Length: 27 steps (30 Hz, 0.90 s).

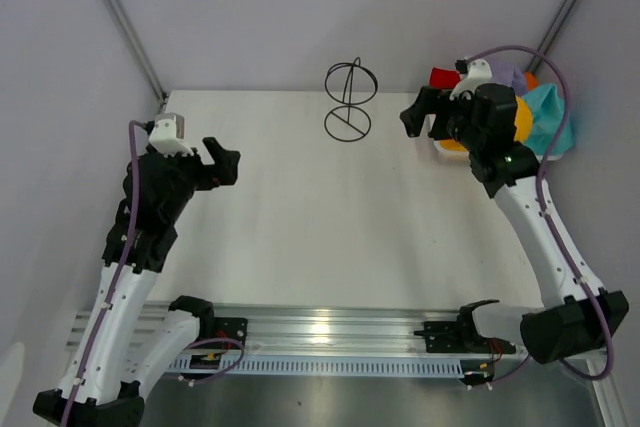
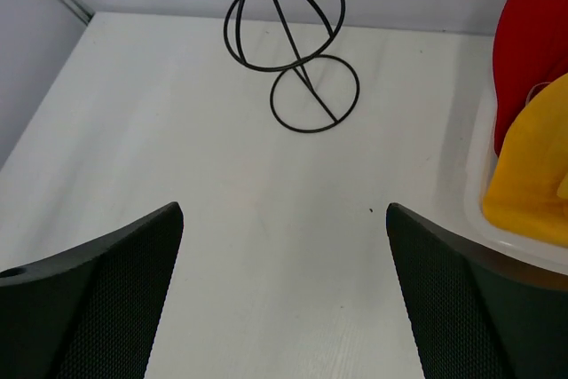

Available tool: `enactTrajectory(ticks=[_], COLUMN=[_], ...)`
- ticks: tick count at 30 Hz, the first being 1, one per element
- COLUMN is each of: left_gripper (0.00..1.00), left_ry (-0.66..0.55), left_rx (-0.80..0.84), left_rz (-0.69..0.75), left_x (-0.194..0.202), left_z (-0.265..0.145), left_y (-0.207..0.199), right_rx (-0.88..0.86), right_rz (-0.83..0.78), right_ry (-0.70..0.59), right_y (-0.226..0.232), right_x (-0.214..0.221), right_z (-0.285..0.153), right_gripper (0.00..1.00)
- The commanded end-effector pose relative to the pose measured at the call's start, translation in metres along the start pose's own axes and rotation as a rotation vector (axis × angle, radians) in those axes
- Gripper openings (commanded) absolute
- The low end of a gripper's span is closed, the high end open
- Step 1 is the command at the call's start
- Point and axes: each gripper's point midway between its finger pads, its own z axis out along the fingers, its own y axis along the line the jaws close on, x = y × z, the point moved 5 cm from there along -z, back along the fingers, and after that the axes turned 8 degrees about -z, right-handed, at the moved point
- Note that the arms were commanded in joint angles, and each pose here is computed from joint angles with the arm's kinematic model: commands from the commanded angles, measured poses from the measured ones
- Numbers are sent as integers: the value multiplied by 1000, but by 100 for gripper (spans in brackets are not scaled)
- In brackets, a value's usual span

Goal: Stack the hats

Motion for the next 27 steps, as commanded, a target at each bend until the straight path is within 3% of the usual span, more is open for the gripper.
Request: enactTrajectory(ticks=[1,8,11,18,22,27], left_gripper=[99,99,99,99,99,100], left_ry=[-21,3,35,87,84,108], left_rx=[5,65,81,110,100,80], left_rz=[-1,41,56,110,118,114], left_x=[1,11,19,28,26,28], left_z=[-4,-11,-11,-5,-1,7], left_y=[0,-2,-2,-1,-1,2], right_rx=[24,5,-7,-73,-194,-211], right_rz=[-106,-148,-178,-184,-250,-286], right_ry=[-88,-136,-87,25,39,44], right_y=[3,-3,-11,-30,-26,-27], right_x=[-38,-60,-47,-25,-9,0], right_z=[18,86,139,213,227,233], right_gripper=[100,100,100,100,99,99])
